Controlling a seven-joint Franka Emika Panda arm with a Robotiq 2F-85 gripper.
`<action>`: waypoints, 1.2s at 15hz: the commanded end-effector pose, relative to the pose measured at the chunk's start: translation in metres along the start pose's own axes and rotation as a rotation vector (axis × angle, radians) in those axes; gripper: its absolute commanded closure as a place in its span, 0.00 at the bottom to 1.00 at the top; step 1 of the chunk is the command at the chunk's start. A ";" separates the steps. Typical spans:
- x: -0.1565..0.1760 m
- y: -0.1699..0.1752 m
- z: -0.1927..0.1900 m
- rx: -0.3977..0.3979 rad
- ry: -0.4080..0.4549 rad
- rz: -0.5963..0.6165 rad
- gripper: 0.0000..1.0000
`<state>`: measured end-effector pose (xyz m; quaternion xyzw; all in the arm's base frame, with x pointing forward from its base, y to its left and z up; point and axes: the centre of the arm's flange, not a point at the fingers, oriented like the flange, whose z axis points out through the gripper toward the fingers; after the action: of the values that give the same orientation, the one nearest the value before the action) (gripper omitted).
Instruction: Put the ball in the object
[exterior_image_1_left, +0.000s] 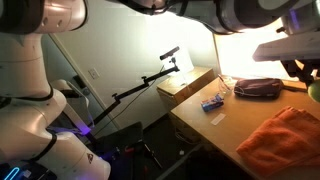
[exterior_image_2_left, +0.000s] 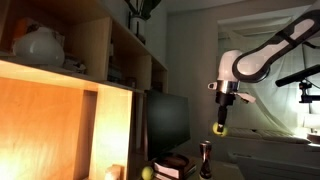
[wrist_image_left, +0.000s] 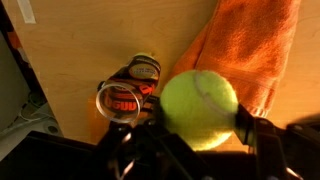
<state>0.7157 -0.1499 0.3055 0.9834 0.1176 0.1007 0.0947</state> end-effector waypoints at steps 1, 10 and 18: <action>0.016 0.011 0.000 -0.007 -0.005 0.016 0.58; 0.057 0.035 0.013 -0.031 0.001 0.016 0.58; 0.082 0.058 0.036 -0.061 -0.049 0.112 0.58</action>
<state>0.7780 -0.1753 0.2937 0.9853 0.0951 0.0907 0.1096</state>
